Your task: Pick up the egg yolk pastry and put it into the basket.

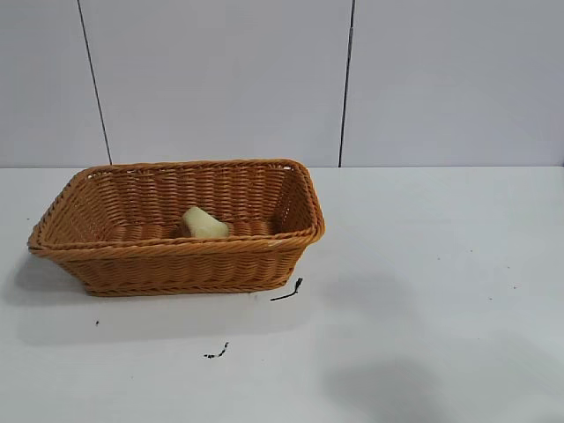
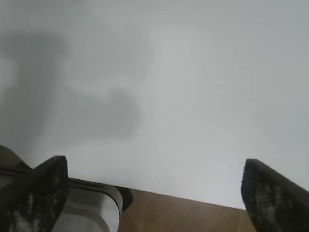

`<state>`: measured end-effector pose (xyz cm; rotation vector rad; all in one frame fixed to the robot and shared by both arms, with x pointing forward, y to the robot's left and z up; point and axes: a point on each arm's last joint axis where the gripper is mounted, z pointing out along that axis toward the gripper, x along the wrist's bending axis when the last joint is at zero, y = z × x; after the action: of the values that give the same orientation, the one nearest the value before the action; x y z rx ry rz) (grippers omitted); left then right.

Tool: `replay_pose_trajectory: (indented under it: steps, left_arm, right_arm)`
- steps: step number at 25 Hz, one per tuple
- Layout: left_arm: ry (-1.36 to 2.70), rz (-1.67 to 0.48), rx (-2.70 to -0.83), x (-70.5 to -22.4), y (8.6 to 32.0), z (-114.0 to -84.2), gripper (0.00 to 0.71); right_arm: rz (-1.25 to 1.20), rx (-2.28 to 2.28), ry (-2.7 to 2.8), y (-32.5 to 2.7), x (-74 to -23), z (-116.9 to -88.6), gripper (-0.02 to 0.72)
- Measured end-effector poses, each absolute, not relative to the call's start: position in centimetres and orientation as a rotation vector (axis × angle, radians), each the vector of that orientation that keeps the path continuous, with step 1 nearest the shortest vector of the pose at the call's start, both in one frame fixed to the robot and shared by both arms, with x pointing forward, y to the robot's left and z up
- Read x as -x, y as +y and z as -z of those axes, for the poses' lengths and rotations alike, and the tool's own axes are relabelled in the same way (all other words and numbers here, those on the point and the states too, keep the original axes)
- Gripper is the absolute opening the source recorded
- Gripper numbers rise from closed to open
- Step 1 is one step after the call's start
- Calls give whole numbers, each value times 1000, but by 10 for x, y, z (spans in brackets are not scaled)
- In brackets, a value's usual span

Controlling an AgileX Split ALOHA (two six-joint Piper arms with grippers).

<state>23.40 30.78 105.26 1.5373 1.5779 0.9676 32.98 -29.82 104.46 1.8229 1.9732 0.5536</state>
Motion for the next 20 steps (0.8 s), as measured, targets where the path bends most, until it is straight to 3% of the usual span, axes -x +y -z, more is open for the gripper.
replay_pose_trajectory:
  steps: [10,20]
  left_arm:
    - [1578,-968,-1537,-234,308,-1053,696]
    - [1578,-968,-1537,-234,308,-1053,696]
  right_arm:
    - [-854,-1555,1688,-295,-260,-1055,673]
    - [-957,-1445,1583,-296,-234,-1056,673]
